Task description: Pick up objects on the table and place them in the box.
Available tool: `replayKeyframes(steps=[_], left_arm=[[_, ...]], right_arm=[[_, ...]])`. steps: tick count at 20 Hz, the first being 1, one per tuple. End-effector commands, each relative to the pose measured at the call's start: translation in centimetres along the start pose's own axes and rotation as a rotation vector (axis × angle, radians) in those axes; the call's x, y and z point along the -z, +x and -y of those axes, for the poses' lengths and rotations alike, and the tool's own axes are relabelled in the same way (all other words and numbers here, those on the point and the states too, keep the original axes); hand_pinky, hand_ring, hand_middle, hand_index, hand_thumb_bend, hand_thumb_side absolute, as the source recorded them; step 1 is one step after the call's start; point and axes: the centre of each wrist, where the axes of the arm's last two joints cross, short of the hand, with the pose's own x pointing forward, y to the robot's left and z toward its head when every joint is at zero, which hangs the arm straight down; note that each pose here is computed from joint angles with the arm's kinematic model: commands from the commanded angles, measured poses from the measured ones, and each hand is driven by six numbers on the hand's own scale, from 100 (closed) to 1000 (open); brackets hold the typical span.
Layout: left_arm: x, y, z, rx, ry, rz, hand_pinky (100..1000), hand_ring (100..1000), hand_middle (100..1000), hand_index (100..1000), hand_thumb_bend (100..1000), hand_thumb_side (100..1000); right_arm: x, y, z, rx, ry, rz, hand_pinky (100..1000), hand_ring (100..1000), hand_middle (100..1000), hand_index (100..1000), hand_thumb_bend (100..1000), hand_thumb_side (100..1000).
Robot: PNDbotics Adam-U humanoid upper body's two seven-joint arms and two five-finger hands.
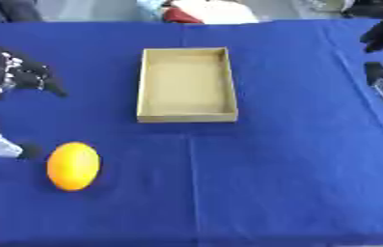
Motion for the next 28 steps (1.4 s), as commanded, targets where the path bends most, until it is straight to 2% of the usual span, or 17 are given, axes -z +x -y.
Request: replayKeyframes(steps=[1,8,21,28], left_arm=[[-0.4,-0.2,-0.6,0.057,-0.086,0.033,739,730,714,852,522,534],[0.2,-0.2,0.5,0.064,-0.171,0.051,736,727,710,848,534,569],[1.7,-0.2,2.1,0.105,-0.31,0.123,728,720,699,838,440,464],[2.1,0.0,2.7,0.135,-0.413,0.166,731,723,701,839,461,520]], right_arm=[[0.0,0.1,1.0,-0.033,0.003,0.004,657,649,674,944,100,240],[0.1,0.1,1.0,-0.032,0.004,0.006,658,649,674,944,100,239],[0.2,0.2,0.9,-0.029,0.012,0.012,657,649,675,944,100,238],[0.3,0.2,0.9,-0.028,0.017,0.014,657,650,675,944,100,238]])
